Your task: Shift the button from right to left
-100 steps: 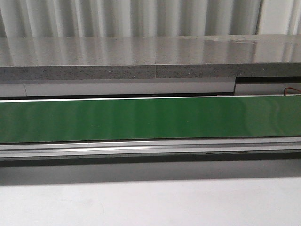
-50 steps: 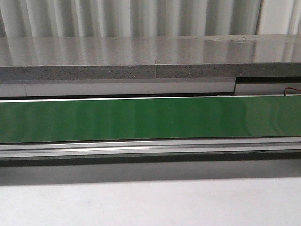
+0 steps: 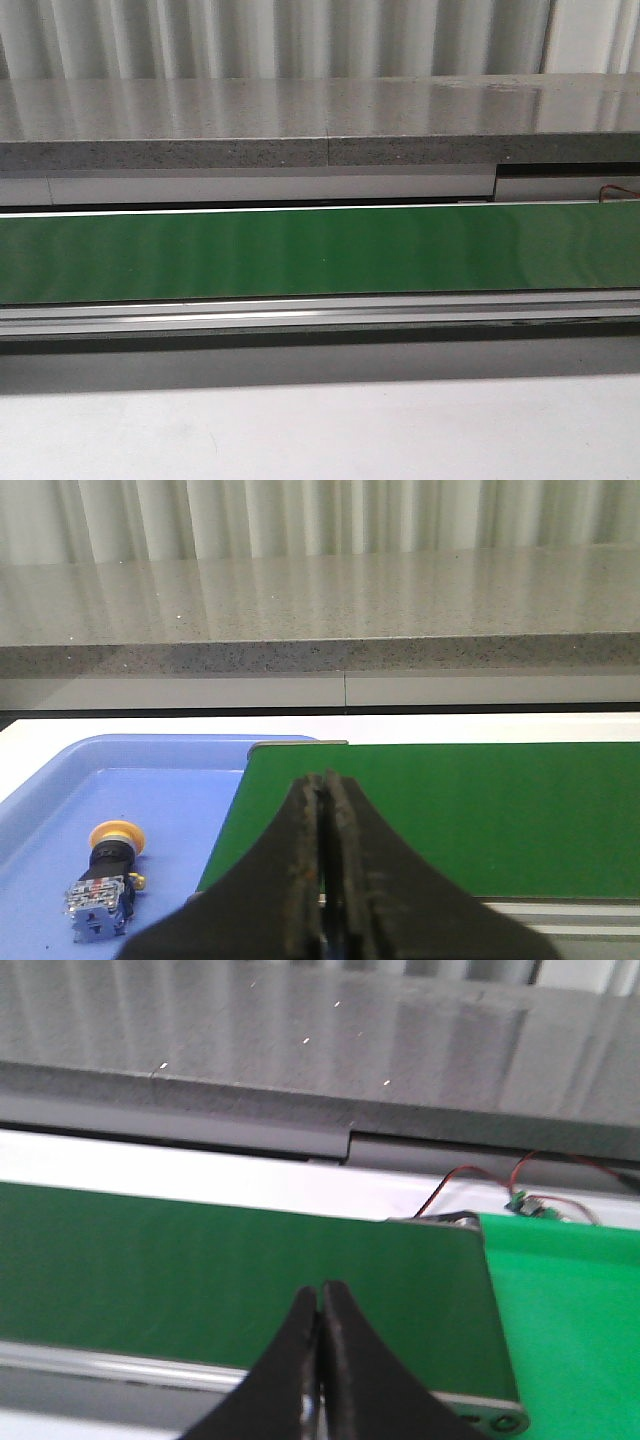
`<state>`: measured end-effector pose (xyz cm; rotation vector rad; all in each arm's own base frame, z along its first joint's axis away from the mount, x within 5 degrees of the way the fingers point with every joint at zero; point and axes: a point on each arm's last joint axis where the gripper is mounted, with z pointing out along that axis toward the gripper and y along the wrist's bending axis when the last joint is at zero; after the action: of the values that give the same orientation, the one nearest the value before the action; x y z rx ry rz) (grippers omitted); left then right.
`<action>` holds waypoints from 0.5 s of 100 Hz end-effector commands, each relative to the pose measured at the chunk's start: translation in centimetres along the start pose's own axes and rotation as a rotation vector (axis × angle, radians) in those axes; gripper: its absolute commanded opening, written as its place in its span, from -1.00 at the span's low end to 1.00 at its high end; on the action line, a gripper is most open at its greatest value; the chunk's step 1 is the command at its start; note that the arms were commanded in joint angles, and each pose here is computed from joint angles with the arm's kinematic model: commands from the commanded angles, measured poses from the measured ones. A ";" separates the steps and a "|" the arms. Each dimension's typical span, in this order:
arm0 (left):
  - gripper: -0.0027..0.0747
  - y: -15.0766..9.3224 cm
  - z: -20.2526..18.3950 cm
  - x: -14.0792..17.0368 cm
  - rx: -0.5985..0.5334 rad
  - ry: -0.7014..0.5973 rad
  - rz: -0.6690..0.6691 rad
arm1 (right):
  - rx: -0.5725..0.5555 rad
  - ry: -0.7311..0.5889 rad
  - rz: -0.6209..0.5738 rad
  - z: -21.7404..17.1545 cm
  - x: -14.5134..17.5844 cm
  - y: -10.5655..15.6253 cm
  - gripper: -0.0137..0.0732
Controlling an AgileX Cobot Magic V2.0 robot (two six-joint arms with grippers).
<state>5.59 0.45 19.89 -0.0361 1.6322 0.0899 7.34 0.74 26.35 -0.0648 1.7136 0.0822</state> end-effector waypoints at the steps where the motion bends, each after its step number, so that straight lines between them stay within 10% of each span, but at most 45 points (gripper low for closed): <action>1: -0.98 0.0 0.0 0.4 0.003 -0.068 -0.015 | 0.063 -0.178 -0.024 0.1 -0.9 -0.5 -0.84; 50: -0.98 0.0 0.0 0.5 0.003 -0.067 -0.015 | 0.144 -0.239 -0.040 -1.3 5.4 -0.9 -0.84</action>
<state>5.59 0.45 19.88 -0.0361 1.6329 0.0899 5.76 -0.22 19.89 0.0249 1.5706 -0.0367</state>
